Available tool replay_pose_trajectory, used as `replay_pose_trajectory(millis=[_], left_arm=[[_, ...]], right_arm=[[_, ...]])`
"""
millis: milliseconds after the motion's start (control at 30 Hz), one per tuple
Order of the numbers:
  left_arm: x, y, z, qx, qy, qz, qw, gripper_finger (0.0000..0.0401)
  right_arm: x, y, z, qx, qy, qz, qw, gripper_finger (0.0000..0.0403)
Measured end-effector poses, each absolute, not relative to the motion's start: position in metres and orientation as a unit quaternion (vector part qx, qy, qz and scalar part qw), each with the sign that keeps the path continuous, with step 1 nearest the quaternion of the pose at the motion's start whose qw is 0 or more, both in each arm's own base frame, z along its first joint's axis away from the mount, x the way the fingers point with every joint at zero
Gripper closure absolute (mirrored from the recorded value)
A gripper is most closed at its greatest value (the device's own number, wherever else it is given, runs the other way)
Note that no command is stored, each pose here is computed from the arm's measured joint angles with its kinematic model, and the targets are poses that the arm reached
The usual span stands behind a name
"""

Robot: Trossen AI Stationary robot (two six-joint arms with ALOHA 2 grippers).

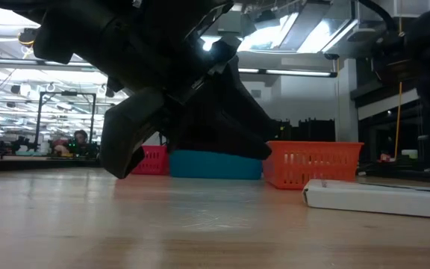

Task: Pick and place items into bin
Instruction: Put the card reader box into the blue bin

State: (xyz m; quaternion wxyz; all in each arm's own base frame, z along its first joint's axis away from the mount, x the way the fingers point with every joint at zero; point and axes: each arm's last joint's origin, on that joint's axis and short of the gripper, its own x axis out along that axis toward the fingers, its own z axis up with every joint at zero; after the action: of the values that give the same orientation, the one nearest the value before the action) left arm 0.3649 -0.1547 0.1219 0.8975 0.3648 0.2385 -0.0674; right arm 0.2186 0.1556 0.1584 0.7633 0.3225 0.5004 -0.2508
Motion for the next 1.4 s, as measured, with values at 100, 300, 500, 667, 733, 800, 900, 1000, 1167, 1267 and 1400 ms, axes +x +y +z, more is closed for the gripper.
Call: replay_pose_trajectory(millis=[100, 300, 500, 667, 733, 800, 900, 1000, 1167, 1267, 1400], left_arm=[[0.365, -0.155, 0.122, 0.365, 0.239, -0.067, 0.898, 0.0262], [0.365, -0.155, 0.122, 0.364, 0.239, -0.067, 0.898, 0.0262], [0.365, -0.155, 0.122, 0.353, 0.239, -0.064, 0.902, 0.0262], [0.365, -0.155, 0.122, 0.352, 0.240, -0.064, 0.903, 0.0262], [0.365, -0.155, 0.122, 0.352, 0.240, -0.064, 0.903, 0.0262], [0.365, -0.155, 0.122, 0.352, 0.240, -0.064, 0.903, 0.0262], [0.365, -0.155, 0.122, 0.353, 0.240, -0.064, 0.902, 0.0262], [0.365, -0.155, 0.122, 0.353, 0.239, -0.068, 0.902, 0.0262], [0.362, -0.159, 0.120, 0.394, 0.241, -0.098, 0.882, 0.0262], [0.360, -0.163, 0.120, 0.415, 0.238, -0.108, 0.872, 0.0261], [0.360, -0.162, 0.119, 0.437, 0.240, -0.117, 0.859, 0.0253]], right_arm=[[0.219, 0.155, 0.158, 0.323, 0.500, -0.252, 0.763, 0.0403], [0.219, 0.156, 0.159, 0.327, 0.504, -0.248, 0.760, 0.0403], [0.219, 0.156, 0.158, 0.328, 0.504, -0.247, 0.760, 0.0403], [0.222, 0.158, 0.149, 0.322, 0.515, -0.251, 0.754, 0.0403], [0.222, 0.159, 0.144, 0.316, 0.521, -0.256, 0.750, 0.0403], [0.224, 0.160, 0.141, 0.315, 0.520, -0.257, 0.751, 0.0403], [0.225, 0.161, 0.139, 0.313, 0.520, -0.259, 0.752, 0.0403], [0.225, 0.161, 0.137, 0.312, 0.521, -0.260, 0.751, 0.0403], [0.225, 0.161, 0.137, 0.312, 0.522, -0.261, 0.750, 0.0403], [0.225, 0.161, 0.137, 0.314, 0.523, -0.261, 0.748, 0.0403], [0.227, 0.159, 0.136, 0.326, 0.522, -0.266, 0.742, 0.0403]])
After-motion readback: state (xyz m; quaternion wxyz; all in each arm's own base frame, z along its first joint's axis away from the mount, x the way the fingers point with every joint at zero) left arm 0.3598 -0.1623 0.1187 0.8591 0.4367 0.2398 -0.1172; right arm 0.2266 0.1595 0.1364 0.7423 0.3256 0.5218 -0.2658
